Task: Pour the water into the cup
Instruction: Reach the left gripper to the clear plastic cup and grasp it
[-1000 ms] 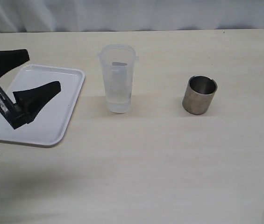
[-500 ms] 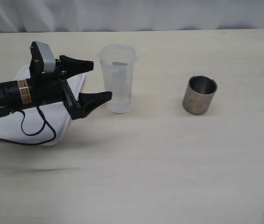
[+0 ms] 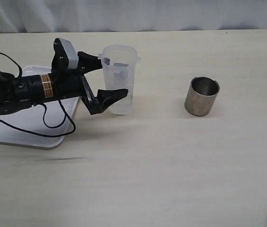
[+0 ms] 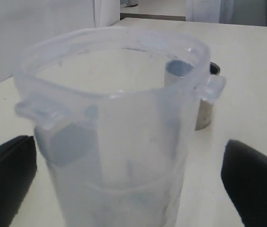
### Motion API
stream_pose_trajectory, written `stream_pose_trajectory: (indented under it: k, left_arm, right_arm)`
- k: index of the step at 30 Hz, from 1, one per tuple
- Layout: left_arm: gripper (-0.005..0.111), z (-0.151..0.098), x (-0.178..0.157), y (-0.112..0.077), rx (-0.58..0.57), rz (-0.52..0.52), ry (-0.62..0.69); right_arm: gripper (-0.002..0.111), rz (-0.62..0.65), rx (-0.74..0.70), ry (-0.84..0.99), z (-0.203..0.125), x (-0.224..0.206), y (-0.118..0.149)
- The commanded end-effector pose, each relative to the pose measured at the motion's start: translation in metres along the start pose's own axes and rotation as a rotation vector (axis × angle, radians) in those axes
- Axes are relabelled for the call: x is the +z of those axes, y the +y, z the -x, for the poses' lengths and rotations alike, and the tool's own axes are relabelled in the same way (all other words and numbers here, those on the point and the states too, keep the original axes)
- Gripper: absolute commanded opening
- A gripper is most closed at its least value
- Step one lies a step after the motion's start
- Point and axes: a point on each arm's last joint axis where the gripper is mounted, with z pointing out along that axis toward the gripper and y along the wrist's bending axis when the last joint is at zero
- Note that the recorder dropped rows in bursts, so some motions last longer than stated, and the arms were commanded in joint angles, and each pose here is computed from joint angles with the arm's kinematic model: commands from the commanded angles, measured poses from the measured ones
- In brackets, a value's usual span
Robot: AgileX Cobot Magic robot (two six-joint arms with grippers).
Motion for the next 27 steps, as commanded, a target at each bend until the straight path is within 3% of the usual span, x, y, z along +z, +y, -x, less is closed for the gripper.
stream_pose_trajectory:
  k: [1, 6, 15, 21, 27]
  left_arm:
    - [0.105, 0.005, 0.014, -0.003, 0.019, -0.005, 0.020]
    - [0.105, 0.007, 0.027, -0.004, 0.003, 0.020, -0.004]
    - [0.105, -0.012, 0.031, -0.002, -0.066, 0.046, -0.014]
    - [0.105, -0.009, 0.031, -0.003, -0.068, 0.037, -0.052]
    - [0.105, -0.008, 0.031, 0.002, -0.095, 0.092, -0.075]
  right_arm:
    - [0.077, -0.003, -0.009, -0.005, 0.000, 0.000, 0.000]
    - [0.077, -0.003, -0.009, -0.005, 0.000, 0.000, 0.000]
    - [0.077, -0.004, -0.009, -0.001, -0.001, 0.000, 0.000]
    - [0.077, -0.004, -0.009, 0.001, -0.001, 0.000, 0.000]
    - [0.077, -0.004, -0.009, 0.003, -0.001, 0.000, -0.001]
